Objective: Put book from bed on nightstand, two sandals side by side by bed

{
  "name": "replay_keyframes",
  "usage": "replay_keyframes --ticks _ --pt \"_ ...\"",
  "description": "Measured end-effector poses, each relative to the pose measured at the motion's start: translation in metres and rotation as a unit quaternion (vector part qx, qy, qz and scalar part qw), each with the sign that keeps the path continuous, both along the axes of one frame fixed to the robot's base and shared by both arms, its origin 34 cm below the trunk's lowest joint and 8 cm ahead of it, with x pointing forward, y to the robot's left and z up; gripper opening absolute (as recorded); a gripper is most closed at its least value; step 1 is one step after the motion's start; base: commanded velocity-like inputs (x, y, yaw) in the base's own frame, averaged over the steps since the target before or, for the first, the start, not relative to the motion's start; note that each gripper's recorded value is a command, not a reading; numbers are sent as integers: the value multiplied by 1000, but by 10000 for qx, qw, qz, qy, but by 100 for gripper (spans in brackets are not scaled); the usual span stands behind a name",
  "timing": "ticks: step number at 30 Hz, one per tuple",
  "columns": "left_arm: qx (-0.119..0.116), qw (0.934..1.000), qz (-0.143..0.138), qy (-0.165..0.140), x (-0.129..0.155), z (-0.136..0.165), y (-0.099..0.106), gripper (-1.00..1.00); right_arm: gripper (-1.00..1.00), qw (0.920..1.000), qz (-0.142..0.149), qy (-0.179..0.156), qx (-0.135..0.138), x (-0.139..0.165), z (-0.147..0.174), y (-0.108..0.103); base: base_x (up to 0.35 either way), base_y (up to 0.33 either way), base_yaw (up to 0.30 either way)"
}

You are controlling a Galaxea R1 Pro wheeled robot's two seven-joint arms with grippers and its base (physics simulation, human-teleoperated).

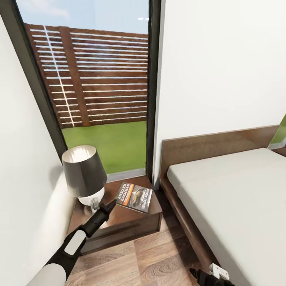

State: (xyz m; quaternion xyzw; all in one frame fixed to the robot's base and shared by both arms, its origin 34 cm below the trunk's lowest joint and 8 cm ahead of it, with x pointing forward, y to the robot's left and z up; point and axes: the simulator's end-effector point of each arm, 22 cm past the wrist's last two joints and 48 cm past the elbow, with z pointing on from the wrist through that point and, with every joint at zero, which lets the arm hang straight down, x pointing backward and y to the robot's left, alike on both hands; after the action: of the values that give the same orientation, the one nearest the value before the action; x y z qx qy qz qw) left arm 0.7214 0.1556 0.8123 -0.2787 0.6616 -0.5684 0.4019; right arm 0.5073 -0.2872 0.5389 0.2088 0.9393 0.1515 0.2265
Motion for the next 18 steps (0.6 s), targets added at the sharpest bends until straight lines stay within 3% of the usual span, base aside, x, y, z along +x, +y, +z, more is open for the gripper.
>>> replay_keyframes --ticks 18 --pt "-3 10000 12 1 0 0 0 -100 100 10000 -11 9 -22 0 0 -1 134 42 -1"
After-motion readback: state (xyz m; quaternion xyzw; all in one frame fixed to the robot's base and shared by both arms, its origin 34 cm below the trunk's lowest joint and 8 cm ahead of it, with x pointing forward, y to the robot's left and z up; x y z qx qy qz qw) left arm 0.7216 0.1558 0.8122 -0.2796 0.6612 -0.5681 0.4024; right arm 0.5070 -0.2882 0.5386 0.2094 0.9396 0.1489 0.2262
